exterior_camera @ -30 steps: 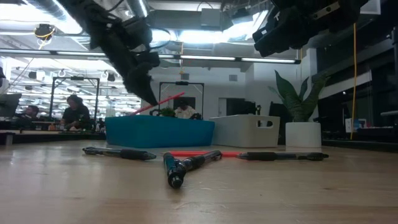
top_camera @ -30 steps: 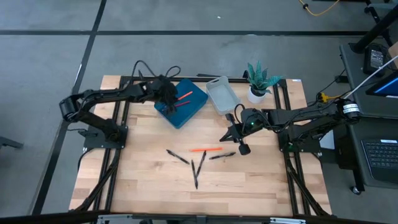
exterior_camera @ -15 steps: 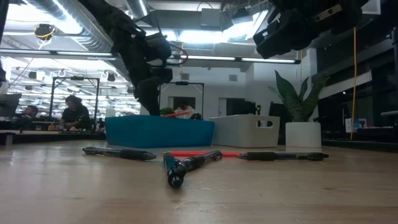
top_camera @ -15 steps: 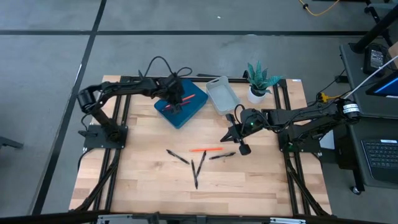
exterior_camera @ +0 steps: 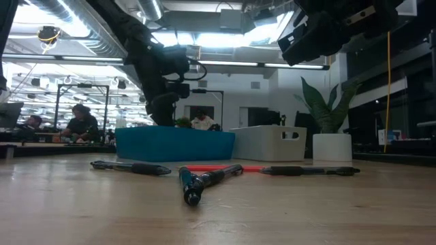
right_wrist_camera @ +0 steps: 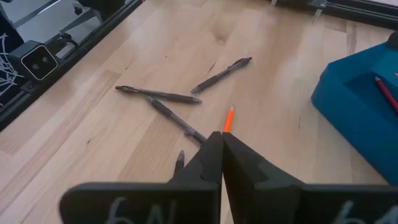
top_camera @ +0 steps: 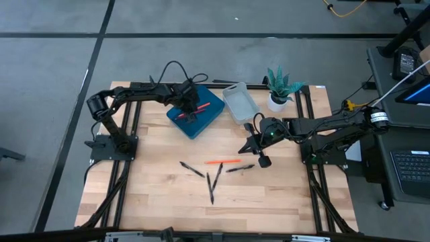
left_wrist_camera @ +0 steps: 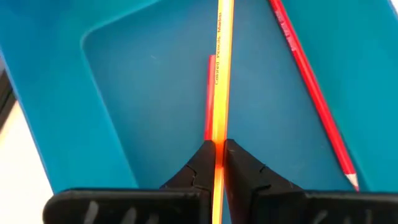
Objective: Sort pens & pencils
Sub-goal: Put the orange pencil into the blue bin
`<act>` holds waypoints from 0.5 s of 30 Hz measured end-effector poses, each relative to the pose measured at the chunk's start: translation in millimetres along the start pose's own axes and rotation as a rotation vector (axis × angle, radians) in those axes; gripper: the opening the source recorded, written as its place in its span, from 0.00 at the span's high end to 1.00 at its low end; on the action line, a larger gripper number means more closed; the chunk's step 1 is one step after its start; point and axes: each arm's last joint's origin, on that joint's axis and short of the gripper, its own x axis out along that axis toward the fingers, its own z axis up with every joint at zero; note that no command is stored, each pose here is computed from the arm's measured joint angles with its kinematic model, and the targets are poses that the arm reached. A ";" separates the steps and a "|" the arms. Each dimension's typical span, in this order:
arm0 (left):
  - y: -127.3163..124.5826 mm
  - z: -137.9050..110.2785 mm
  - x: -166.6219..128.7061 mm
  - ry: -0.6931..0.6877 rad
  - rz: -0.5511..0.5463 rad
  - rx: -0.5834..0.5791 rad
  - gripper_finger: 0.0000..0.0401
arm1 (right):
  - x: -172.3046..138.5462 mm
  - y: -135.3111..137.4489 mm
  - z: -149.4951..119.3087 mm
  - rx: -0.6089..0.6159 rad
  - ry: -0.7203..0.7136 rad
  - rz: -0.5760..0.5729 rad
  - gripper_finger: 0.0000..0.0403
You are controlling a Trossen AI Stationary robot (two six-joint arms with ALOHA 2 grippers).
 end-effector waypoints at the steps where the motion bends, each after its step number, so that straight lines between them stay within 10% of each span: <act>1: -0.3 0.0 0.0 -0.001 -0.011 0.000 0.96 | 0.0 0.0 0.0 0.000 0.000 0.000 0.97; 15: -1.2 0.1 -0.2 -0.004 -0.032 -0.007 0.88 | 0.0 0.1 -0.3 0.003 0.003 0.001 0.97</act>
